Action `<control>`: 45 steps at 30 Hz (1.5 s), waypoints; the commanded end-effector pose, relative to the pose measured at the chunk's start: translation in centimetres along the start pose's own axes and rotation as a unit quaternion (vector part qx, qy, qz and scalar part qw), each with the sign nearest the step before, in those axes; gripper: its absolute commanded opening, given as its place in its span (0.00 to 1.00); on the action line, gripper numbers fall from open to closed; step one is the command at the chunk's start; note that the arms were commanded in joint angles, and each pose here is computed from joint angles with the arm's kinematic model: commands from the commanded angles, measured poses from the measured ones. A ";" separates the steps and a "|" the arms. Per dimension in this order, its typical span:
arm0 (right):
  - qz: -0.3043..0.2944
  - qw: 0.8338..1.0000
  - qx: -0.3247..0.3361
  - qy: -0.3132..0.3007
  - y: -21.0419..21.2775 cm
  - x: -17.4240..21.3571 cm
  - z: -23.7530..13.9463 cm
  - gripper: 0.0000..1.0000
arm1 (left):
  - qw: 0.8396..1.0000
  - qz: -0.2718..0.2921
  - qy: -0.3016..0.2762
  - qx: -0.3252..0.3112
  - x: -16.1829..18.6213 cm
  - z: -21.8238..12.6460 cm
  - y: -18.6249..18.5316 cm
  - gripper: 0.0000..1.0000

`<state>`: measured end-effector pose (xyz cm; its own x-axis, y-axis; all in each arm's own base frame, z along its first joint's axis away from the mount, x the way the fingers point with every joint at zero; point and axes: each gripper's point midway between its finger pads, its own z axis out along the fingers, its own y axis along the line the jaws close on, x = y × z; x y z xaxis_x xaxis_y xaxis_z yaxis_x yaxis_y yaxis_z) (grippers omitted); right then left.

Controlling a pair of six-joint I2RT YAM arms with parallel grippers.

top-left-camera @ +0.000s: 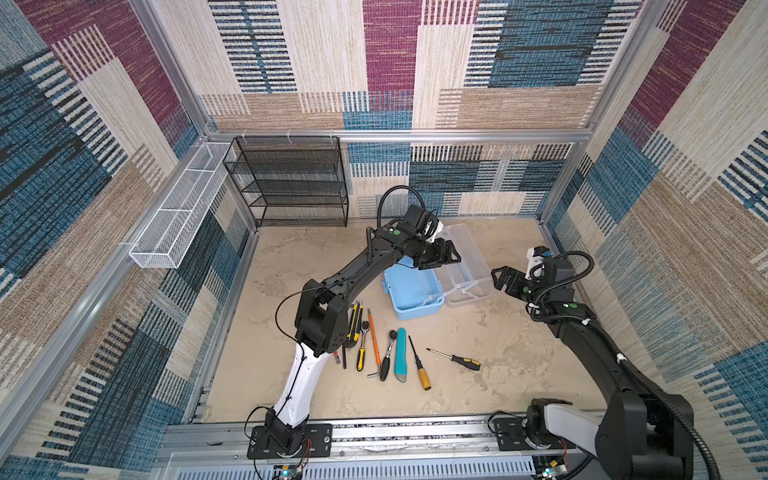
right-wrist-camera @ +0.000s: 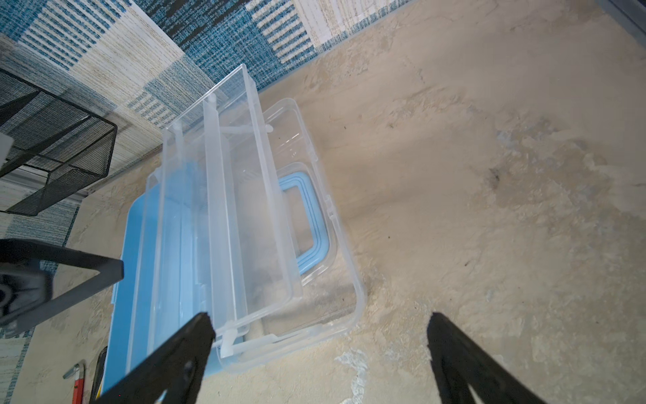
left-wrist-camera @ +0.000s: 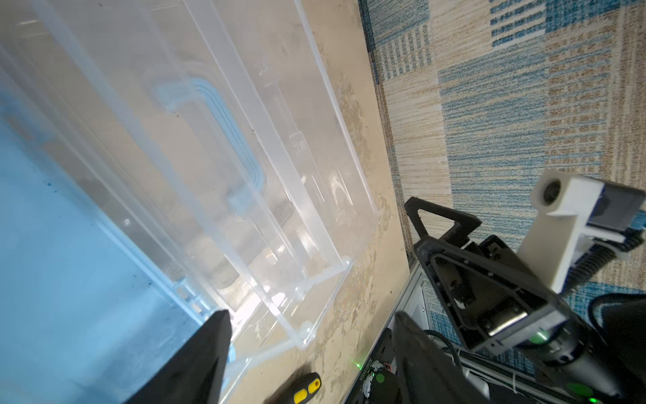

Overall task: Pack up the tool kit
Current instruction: 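Push the clear lid fully open and lay it down with the left gripper, then release the lid and pull the left gripper back while right gripper moves toward the tools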

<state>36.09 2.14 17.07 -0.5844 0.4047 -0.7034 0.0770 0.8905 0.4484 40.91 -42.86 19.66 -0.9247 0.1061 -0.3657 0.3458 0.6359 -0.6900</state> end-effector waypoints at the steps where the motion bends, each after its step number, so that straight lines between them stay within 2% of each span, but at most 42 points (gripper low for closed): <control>1: -0.004 1.000 -0.019 -0.005 0.8 -0.2 -0.2 0.93 | 0.999 0.037 -0.021 -0.021 -0.5 -0.6 0.5 0.77; 9: -0.027 0.999 -0.029 -0.022 2.5 -0.3 -1.8 0.89 | 0.994 0.068 -0.045 -0.079 0.1 -2.9 2.2 0.76; 13: -0.037 0.999 -0.034 -0.006 4.2 1.0 -1.9 0.88 | 0.989 0.087 -0.067 -0.098 0.2 -4.5 2.3 0.74; 21: -0.033 0.999 -0.010 0.028 5.5 5.6 -2.8 0.85 | 0.977 0.098 -0.116 -0.148 1.3 -7.0 4.6 0.73; 25: -0.038 0.998 -0.006 0.052 6.5 8.0 -2.9 0.83 | 0.968 0.106 -0.124 -0.190 2.1 -8.4 6.2 0.76; 31: -0.056 0.994 0.008 0.091 7.7 11.9 -2.6 0.78 | 0.959 0.109 -0.147 -0.215 3.0 -10.2 7.9 0.78; 38: -0.074 0.987 0.035 0.135 8.2 16.6 -2.6 0.75 | 0.943 0.094 -0.172 -0.270 3.4 -12.4 10.2 0.79; 45: -0.095 0.975 0.066 0.189 7.1 20.8 -2.8 0.76 | 0.937 0.122 -0.171 -0.280 5.0 -13.8 10.7 0.79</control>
<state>22.72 16.94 7.99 -0.8458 0.1206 -0.5197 -0.0261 0.9636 0.2661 37.71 -25.77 18.51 -0.7316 0.0837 -0.6766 0.2950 0.9336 -0.2035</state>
